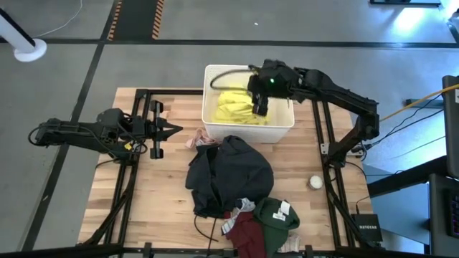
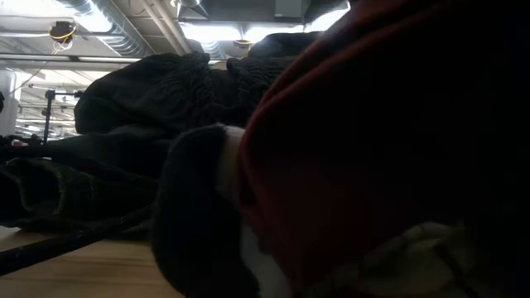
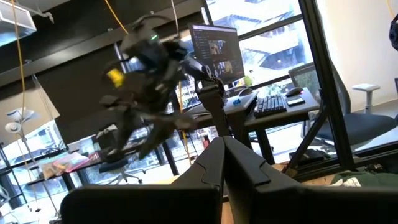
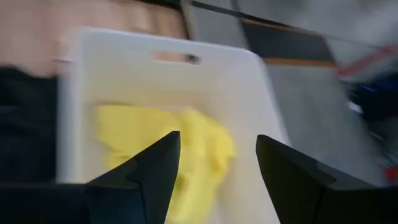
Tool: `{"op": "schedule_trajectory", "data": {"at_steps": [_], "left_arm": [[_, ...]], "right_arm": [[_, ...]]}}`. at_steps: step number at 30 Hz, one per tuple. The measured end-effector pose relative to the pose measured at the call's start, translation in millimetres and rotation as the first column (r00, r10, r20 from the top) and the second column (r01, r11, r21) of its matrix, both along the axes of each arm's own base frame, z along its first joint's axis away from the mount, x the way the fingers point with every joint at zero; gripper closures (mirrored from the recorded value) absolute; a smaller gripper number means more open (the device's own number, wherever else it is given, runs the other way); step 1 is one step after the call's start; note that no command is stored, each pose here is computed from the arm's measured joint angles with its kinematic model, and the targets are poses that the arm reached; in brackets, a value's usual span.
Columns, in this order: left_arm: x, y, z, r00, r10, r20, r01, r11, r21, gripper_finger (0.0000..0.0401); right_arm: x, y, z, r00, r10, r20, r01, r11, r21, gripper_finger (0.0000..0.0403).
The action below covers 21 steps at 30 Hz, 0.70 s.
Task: Sort clothes
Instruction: Put the red garment into the white bin
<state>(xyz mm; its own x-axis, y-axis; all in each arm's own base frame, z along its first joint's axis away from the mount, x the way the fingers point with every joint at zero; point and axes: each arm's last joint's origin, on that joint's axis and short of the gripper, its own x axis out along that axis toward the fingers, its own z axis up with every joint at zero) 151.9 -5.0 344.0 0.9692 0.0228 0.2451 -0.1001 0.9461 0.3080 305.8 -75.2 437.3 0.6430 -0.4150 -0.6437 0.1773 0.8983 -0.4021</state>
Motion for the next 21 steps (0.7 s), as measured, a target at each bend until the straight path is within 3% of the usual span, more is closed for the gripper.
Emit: {"op": "schedule_trajectory", "data": {"at_steps": [5,12,21], "left_arm": [[0.0,0.0,0.0,1.0,-0.001,0.0,0.001,1.0,-0.004,0.0401],[0.0,0.0,0.0,1.0,-0.001,0.0,0.001,1.0,-0.004,0.0401],[0.0,0.0,0.0,1.0,-0.001,0.0,0.001,1.0,-0.005,0.0401]], "right_arm": [[1.5,48.2,-0.2,0.984,0.176,-0.022,-0.172,0.979,0.112,0.0173],[-4.0,115.4,-4.8,0.928,0.37,-0.035,-0.349,0.899,0.264,0.0173],[-21.7,182.4,-5.9,0.874,0.485,-0.026,-0.45,0.829,0.33,0.0173]]}}
